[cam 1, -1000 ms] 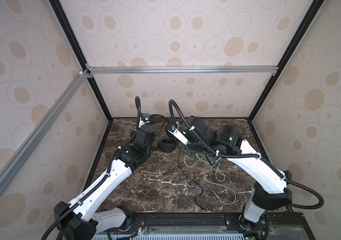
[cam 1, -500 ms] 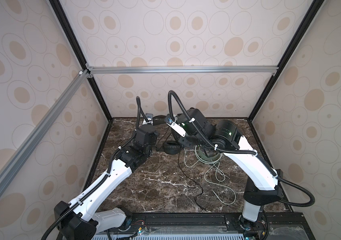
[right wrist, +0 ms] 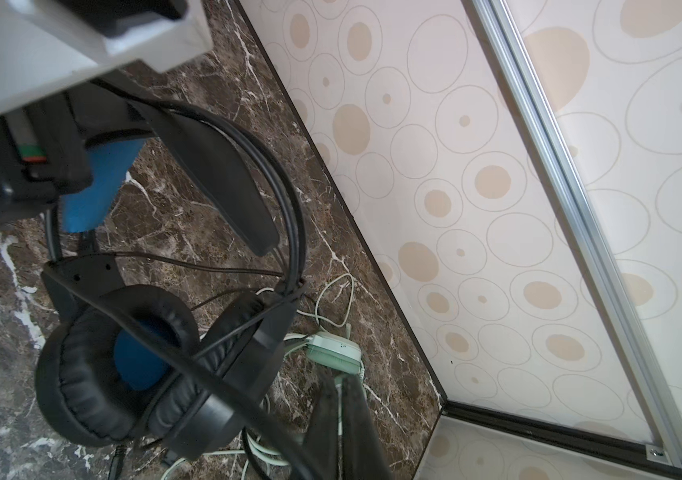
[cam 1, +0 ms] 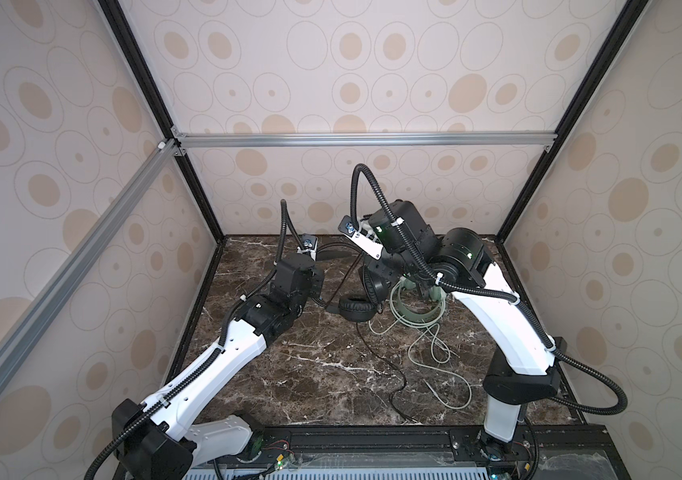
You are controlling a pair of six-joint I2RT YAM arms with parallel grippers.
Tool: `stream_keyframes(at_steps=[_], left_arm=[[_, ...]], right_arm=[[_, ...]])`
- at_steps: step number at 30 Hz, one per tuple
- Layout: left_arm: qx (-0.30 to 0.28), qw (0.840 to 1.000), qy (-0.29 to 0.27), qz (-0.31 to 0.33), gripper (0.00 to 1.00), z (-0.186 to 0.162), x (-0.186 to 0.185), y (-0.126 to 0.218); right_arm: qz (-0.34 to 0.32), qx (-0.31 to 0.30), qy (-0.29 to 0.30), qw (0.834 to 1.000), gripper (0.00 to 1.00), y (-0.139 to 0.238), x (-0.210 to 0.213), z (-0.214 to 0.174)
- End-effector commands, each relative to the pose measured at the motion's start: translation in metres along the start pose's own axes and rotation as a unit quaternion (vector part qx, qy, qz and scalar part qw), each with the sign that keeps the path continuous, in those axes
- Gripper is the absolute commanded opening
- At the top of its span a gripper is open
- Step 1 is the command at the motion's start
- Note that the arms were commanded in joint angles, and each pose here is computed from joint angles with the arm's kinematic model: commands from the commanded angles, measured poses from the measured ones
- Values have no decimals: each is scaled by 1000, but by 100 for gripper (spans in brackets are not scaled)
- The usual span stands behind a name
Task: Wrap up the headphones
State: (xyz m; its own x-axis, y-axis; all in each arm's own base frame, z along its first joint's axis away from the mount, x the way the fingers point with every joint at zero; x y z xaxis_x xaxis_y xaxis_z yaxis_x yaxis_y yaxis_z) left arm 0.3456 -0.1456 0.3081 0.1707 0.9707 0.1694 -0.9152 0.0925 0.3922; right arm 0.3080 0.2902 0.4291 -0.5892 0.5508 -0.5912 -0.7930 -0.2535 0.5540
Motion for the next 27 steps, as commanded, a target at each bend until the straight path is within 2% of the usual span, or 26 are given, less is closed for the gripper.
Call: stream_keyframes(at_steps=[1,5,13,21,27], left_arm=[[-11,1000,-4,-24,0,5,-3,12],[-16,999,1,-43,0,7,-6,17],[-44,995,20,-91,0,30,-15,35],[-79,986,52,-137,0,68,-20,56],[-110,973,74,-189,0,100,-30,74]], right_arm=[[-40,-18,-68,997,7,4,-37,-4],[-41,-23,-92,995,12,-5,-45,-12],[-10,-18,-164,986,13,-37,-48,-31],[7,-29,-282,959,12,-64,-68,-69],[32,-67,-317,945,12,-83,-69,-69]])
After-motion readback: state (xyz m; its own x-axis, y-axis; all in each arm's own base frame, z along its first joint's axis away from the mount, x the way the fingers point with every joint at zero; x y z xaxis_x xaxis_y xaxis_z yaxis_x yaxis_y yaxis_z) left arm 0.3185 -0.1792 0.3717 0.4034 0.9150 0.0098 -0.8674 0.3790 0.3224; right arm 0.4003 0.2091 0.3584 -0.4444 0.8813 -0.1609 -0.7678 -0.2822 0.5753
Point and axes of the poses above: each gripper's point midway between its finger pads, its own y axis back along the fingers, its own x axis along the line the jaws close on, z = x × y, the point moved 1 cm from there along y, back along the fingers, and after that the axes turned 1 degree about -y, right-handed, at the moved point
